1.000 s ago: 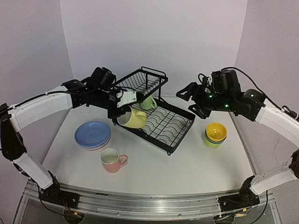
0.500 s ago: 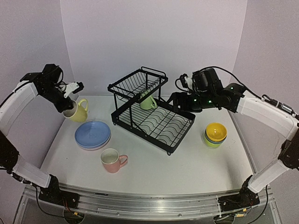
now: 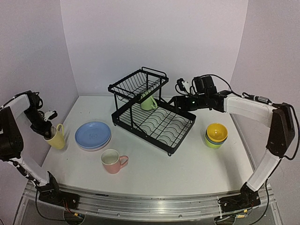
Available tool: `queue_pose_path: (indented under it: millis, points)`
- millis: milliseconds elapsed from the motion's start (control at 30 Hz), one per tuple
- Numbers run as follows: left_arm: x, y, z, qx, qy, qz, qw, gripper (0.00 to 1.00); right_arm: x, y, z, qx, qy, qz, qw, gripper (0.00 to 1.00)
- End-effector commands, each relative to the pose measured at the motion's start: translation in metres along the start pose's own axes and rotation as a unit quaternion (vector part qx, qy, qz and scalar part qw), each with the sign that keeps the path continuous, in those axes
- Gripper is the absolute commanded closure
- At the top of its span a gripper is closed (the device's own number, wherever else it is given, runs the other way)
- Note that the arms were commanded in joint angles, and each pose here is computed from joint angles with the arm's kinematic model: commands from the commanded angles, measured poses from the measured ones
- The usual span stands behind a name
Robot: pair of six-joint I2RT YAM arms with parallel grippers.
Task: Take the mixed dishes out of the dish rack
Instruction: Place the cup at the center of the board, then pick up the cup from the dish rack.
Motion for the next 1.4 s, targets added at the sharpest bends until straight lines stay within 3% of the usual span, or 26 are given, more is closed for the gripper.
queue_pose_path:
  millis: [0, 567, 733, 833, 1200, 1367]
  points:
    - [-0.03, 0.008, 0.006, 0.033, 0.007, -0.008, 0.999, 1.0, -0.029, 0.012, 0.004, 0.067, 0.044, -0.072, 0.994, 0.12]
    - [-0.077, -0.005, 0.002, 0.048, -0.002, -0.003, 0.999, 1.0, -0.107, 0.001, -0.027, 0.087, 0.022, -0.069, 0.994, 0.13]
    - [-0.064, 0.0, 0.0, 0.047, -0.014, -0.021, 0.999, 0.72, -0.13, -0.002, -0.038, 0.096, 0.01, -0.065, 0.993, 0.13]
    - [-0.047, 0.01, 0.001, 0.048, -0.013, -0.045, 0.998, 0.62, -0.146, -0.003, -0.049, 0.1, 0.002, -0.067, 0.993, 0.14]
    - [-0.008, 0.025, 0.002, 0.043, -0.011, -0.078, 0.996, 0.42, -0.194, -0.004, -0.093, 0.139, -0.053, -0.108, 0.983, 0.2]
    - [0.014, 0.034, -0.001, 0.034, -0.022, -0.119, 0.992, 0.37, -0.206, 0.001, -0.1, 0.153, -0.064, -0.144, 0.976, 0.27]
Point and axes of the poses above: each gripper's point midway between its finger pads, its own x axis back along the fingers, its own z axis along the line the jaws close on, y = z × x, the point moved 8 cm from there along x, back along the fingers, and after that the axes turned 11 degrees about x, right-handed, at the moved point
